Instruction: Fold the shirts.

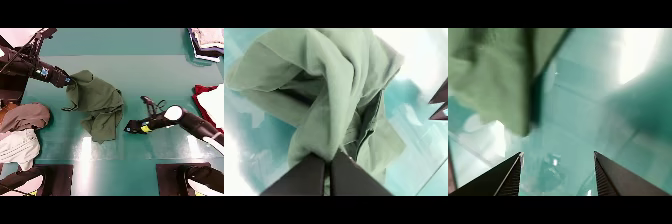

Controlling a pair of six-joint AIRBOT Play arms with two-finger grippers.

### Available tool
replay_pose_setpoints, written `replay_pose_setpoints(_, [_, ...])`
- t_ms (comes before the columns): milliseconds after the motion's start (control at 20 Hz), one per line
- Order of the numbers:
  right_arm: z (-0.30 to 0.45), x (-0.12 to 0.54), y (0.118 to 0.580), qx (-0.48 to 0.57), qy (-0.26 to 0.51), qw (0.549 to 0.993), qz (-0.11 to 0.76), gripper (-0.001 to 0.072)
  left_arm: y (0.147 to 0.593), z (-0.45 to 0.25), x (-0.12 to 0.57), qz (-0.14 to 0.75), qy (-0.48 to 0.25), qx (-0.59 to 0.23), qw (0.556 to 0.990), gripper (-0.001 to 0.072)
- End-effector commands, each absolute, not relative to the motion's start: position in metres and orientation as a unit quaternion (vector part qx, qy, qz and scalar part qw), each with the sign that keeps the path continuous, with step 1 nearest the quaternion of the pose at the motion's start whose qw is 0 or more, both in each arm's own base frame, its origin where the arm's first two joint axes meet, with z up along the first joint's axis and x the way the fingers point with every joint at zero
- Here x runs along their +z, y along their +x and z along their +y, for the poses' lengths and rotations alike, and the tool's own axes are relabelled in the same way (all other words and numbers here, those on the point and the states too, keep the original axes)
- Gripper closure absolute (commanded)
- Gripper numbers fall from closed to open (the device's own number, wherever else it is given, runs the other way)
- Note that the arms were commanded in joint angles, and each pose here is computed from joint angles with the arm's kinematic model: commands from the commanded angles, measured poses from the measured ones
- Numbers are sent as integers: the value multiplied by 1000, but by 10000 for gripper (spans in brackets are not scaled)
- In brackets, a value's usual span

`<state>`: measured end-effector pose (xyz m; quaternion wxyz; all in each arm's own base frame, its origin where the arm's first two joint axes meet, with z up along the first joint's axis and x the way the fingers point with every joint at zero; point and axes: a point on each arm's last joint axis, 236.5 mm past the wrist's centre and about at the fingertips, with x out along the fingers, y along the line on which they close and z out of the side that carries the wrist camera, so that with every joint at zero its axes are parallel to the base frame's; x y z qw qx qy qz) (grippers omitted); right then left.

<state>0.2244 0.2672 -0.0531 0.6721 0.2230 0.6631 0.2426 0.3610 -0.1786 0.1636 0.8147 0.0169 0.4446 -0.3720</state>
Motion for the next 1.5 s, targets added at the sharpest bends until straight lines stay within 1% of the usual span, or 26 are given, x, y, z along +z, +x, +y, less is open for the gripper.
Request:
replay_pose_setpoints(0, [291, -76, 227, 243, 206, 666, 675, 213, 362, -176, 165, 444, 23, -369, 816, 684])
replay_pose_setpoints(300, [340, -75, 233, 282, 176, 666, 668, 213, 362, -176, 165, 444, 23, -368, 816, 684])
replay_pose_setpoints(400, [351, -76, 226, 292, 165, 661, 671, 276, 362, -176, 165, 444, 23, -369, 816, 684])
replay_pose_setpoints(500, [356, -78, 218, 299, 155, 657, 674, 298, 362, -176, 165, 444, 23, -369, 816, 684])
replay_pose_setpoints(550, [358, -78, 214, 303, 151, 655, 675, 448, 361, -176, 164, 445, 23, -369, 816, 684])
replay_pose_setpoints(600, [358, -78, 211, 305, 148, 653, 677, 567, 361, -176, 164, 445, 23, -369, 815, 684])
replay_pose_setpoints(650, [358, -78, 209, 308, 146, 650, 679, 655, 361, -176, 164, 445, 23, -369, 815, 684])
replay_pose_setpoints(700, [356, -76, 208, 310, 143, 648, 681, 692, 361, -176, 164, 445, 23, -369, 815, 684])
replay_pose_setpoints(800, [345, -64, 210, 317, 123, 656, 673, 694, 362, -174, 165, 444, 24, -366, 817, 684])
replay_pose_setpoints(900, [317, -41, 222, 300, 106, 681, 660, 694, 370, -164, 180, 433, 27, -350, 831, 684])
replay_pose_setpoints(1050, [243, 0, 247, 229, 86, 733, 635, 694, 387, -137, 226, 389, 17, -315, 866, 684])
replay_pose_setpoints(1150, [191, 30, 259, 182, 93, 765, 610, 694, 393, -118, 255, 363, 5, -290, 886, 684])
replay_pose_setpoints(1300, [131, 74, 282, 124, 148, 816, 545, 694, 391, -110, 278, 347, 2, -282, 894, 684])
replay_pose_setpoints(1350, [117, 91, 289, 115, 154, 834, 518, 695, 389, -110, 284, 345, -1, -281, 896, 684])
replay_pose_setpoints(1450, [91, 147, 303, 104, 157, 877, 442, 695, 384, -116, 308, 323, -14, -287, 902, 684])
